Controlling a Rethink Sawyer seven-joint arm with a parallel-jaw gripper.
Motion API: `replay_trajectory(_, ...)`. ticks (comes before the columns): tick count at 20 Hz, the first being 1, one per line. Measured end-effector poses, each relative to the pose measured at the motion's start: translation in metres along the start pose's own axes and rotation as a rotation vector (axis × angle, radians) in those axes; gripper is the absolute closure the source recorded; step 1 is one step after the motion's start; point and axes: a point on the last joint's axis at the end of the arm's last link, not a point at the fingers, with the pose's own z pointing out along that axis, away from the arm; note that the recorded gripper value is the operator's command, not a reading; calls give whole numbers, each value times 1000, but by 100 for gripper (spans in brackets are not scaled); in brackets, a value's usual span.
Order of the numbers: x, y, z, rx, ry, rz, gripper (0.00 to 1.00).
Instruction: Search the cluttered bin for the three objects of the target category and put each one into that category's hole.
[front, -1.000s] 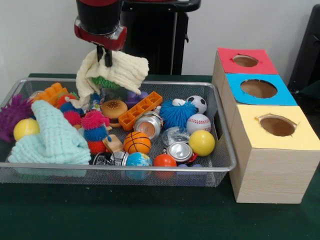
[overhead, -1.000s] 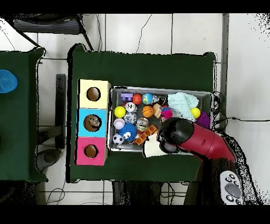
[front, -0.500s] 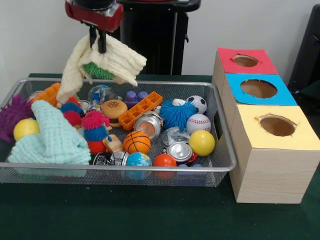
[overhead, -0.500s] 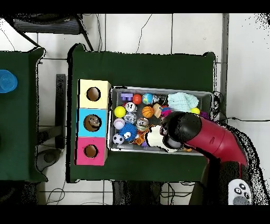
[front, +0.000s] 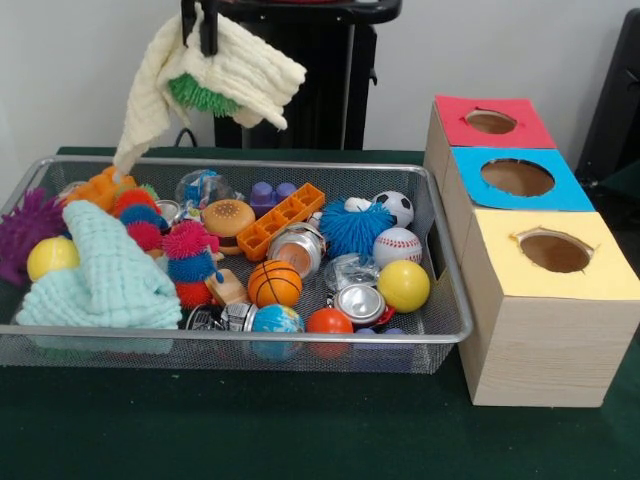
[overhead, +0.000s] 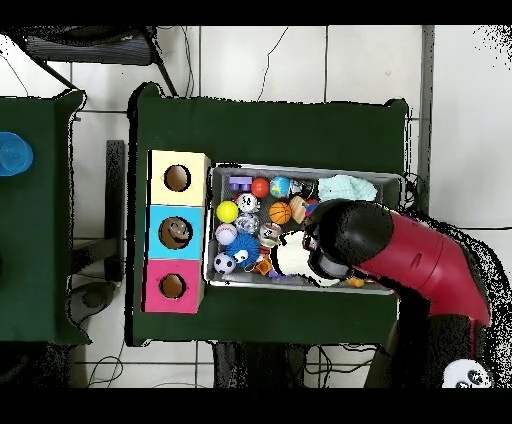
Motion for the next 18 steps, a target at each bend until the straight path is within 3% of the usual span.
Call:
replay_trajectory(8,-4,-1,2,5,-28,-2,100)
replay_trajectory(18,-41,7,36,-1,-154,-25,100)
